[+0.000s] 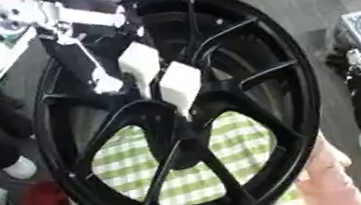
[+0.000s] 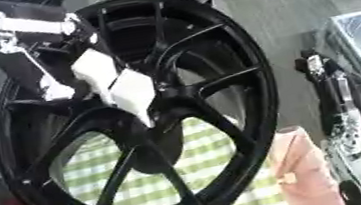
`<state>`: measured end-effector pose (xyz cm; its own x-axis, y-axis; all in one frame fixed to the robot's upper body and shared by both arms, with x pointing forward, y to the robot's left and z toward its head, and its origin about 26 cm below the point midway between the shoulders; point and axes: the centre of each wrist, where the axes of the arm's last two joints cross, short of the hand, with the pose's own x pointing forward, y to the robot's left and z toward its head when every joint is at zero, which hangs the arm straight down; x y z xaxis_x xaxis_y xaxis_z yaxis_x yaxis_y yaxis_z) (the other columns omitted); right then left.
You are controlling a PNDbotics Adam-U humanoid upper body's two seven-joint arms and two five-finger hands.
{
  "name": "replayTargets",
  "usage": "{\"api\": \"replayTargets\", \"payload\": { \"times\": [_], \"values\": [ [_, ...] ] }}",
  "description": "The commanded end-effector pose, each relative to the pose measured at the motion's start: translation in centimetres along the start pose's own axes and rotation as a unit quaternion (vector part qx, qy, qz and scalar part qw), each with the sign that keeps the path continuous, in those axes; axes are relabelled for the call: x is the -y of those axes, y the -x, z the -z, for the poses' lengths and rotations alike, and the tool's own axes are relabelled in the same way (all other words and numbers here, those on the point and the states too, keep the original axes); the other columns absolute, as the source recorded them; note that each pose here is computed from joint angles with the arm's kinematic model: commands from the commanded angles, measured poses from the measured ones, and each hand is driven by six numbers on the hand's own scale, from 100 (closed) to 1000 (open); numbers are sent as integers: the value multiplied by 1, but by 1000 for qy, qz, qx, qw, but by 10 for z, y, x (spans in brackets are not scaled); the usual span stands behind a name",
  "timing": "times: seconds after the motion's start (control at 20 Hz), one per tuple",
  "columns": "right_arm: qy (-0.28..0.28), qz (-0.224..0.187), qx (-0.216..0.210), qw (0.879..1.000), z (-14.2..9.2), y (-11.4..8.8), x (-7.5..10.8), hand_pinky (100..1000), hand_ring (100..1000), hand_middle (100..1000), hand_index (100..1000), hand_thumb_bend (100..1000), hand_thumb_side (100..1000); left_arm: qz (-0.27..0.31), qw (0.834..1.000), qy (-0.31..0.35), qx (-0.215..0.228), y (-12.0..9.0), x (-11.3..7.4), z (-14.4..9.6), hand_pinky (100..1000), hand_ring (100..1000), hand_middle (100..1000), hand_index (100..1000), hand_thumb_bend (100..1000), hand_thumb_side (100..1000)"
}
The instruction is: Pull the pin out of the wheel hub.
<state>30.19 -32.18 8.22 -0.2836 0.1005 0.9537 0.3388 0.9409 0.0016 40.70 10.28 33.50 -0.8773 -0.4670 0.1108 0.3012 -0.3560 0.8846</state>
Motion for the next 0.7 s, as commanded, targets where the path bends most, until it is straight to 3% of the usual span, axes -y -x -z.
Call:
{"api": "replayTargets", "payload": {
  "times": [0.05, 0.1, 0.15, 0.45, 0.7],
  "values": [
    [1, -2, 7, 1000, 2, -4, 2, 957, 812, 682, 777, 100, 766, 22, 999, -21, -10, -4, -16, -18, 643, 669, 557, 340, 100, 100],
    [1, -2, 7, 1000, 2, -4, 2, 957, 812, 682, 777, 100, 766, 22, 999, -21, -10, -4, -16, -19, 641, 667, 554, 335, 100, 100],
    [1, -2, 7, 1000, 2, -4, 2, 957, 811, 682, 777, 100, 761, 25, 999, -27, -10, -6, -19, -22, 622, 640, 519, 275, 100, 100],
    [0, -5, 12, 1000, 2, -7, 5, 957, 812, 682, 778, 100, 754, 30, 995, -96, -14, -15, -45, -71, 612, 634, 515, 259, 100, 100],
    [12, -12, 17, 1000, 2, -10, 13, 958, 811, 681, 778, 100, 746, 1, 985, -160, -60, 1, -38, -127, 611, 630, 514, 262, 100, 100]
  ]
}}
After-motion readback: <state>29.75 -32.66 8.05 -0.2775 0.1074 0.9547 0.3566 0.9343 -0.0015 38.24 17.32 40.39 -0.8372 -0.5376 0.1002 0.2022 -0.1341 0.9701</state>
